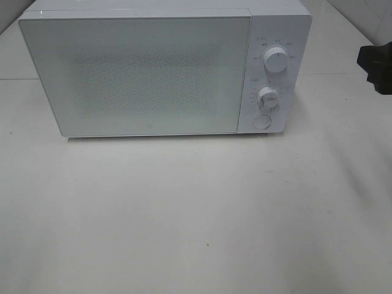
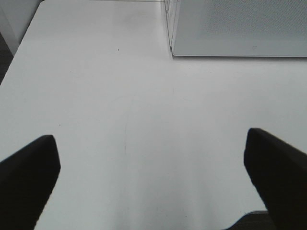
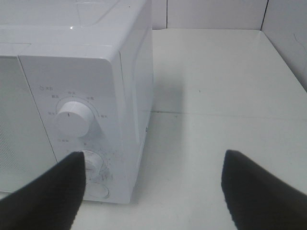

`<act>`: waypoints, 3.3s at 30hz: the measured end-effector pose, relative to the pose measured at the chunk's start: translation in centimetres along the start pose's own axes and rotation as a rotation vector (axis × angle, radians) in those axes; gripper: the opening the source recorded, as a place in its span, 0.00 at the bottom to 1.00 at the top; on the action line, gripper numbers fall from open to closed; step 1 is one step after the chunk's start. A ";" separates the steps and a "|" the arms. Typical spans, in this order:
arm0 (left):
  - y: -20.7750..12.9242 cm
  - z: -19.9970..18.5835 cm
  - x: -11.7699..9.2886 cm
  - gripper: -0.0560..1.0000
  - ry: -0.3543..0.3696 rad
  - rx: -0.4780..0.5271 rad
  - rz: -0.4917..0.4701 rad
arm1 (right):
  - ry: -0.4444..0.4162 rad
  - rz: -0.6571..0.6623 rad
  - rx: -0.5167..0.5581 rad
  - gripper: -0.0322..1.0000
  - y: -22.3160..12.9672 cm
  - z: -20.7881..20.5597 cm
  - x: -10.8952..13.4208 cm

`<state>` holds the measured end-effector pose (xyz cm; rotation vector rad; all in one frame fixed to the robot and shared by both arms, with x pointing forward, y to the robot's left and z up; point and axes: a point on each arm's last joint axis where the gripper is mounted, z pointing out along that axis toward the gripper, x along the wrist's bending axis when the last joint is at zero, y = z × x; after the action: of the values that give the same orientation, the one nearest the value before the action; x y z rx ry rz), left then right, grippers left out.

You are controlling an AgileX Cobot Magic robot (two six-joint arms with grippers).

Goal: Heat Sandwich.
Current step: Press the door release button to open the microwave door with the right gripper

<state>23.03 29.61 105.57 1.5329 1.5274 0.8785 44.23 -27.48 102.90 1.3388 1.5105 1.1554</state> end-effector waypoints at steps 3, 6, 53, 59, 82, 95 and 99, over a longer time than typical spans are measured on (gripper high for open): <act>0.0 0.0 0.0 0.99 0.000 0.000 0.000 | 0.010 -0.004 -0.042 0.76 -0.9 0.5 0.1; 0.0 0.0 0.0 0.99 0.000 0.000 0.000 | 0.016 -0.024 -0.076 0.76 -2.6 0.9 0.3; 0.0 0.0 0.0 0.99 0.000 0.000 0.000 | 0.030 -0.027 0.008 0.76 -11.5 4.1 9.4; 0.0 0.0 0.0 0.99 0.000 0.000 0.000 | 0.029 0.215 0.012 0.76 -11.5 4.1 9.4; 0.0 0.0 0.0 0.99 0.000 0.000 0.000 | 0.013 1.499 0.026 0.63 -11.5 4.1 9.4; 0.0 0.0 0.0 0.99 0.000 0.000 0.000 | 0.012 1.593 0.026 0.05 -11.5 4.1 9.4; 0.0 0.0 0.0 0.99 0.000 0.000 0.000 | 0.011 1.595 0.028 0.04 -11.5 4.1 9.4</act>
<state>23.03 29.61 105.57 1.5329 1.5274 0.8785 43.86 -17.98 90.81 2.6066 0.1500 1.9509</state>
